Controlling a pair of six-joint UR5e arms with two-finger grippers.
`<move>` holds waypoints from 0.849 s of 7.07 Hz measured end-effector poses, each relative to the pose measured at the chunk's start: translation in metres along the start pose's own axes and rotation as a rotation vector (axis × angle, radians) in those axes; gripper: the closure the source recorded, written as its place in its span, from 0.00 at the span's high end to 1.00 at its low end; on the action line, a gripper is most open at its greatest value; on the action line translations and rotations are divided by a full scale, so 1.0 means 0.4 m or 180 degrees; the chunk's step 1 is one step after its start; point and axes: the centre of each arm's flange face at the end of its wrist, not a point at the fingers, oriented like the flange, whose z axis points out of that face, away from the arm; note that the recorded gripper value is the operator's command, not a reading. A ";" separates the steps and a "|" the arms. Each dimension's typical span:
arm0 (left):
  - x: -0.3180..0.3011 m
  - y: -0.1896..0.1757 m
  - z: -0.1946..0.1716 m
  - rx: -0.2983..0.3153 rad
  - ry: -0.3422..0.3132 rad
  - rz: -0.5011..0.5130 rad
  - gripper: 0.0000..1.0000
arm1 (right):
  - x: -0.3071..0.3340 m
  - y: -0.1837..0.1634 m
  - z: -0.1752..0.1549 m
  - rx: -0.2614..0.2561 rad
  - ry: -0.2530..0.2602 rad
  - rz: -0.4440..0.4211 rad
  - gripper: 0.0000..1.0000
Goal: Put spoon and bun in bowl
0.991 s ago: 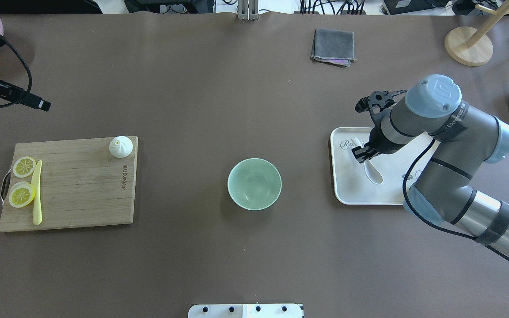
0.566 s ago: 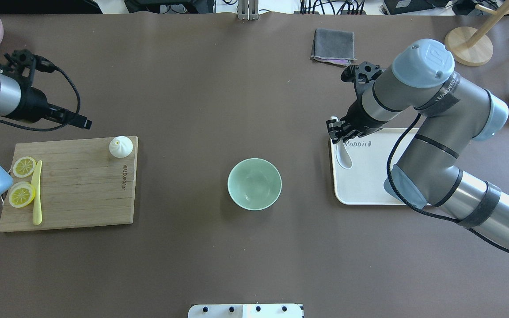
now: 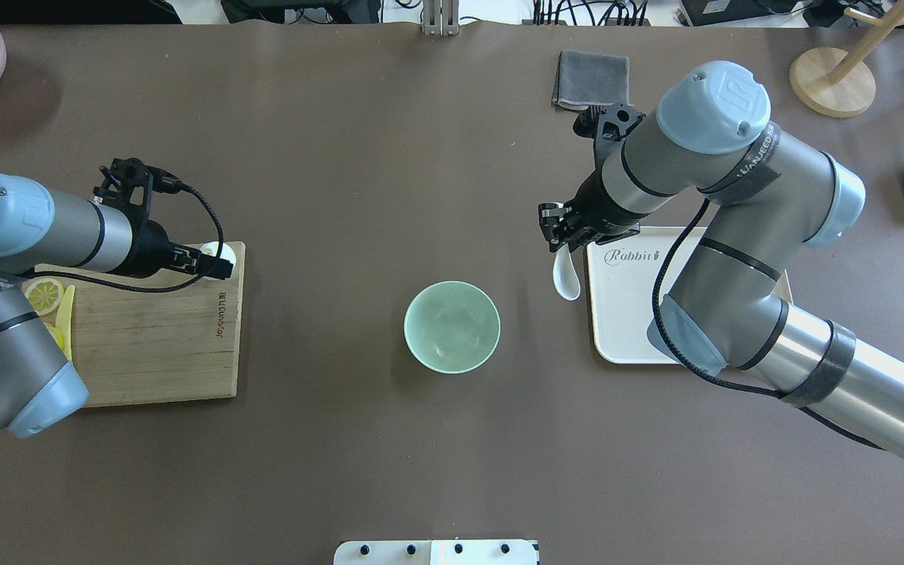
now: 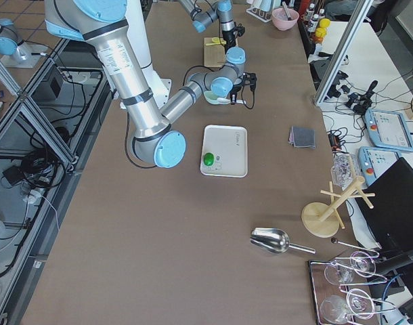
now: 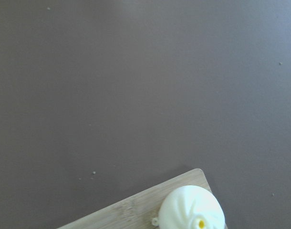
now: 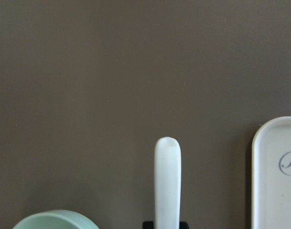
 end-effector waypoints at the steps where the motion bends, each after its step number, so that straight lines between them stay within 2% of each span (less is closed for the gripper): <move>1: 0.018 0.007 0.022 0.0011 -0.0025 0.0012 0.71 | -0.039 0.017 0.007 0.0023 -0.0023 0.0030 0.00; 2: 0.024 0.010 0.032 0.0011 -0.0036 0.0023 0.46 | -0.077 0.035 0.013 0.0038 -0.0053 0.0060 0.00; 3: 0.025 0.010 0.034 0.0006 -0.0042 0.0026 0.32 | -0.111 0.055 0.021 0.0053 -0.0075 0.0072 0.00; 4: 0.024 0.008 0.030 -0.0017 -0.0035 0.0018 0.04 | -0.136 0.072 0.030 0.0070 -0.0084 0.0073 0.00; 5: 0.016 0.000 0.020 -0.0052 -0.0009 -0.0010 0.00 | -0.150 0.085 0.039 0.0085 -0.0082 0.0063 0.00; 6: -0.001 -0.013 0.003 -0.0057 0.0006 -0.0056 0.00 | -0.159 0.096 0.047 0.0093 -0.0076 0.0049 0.00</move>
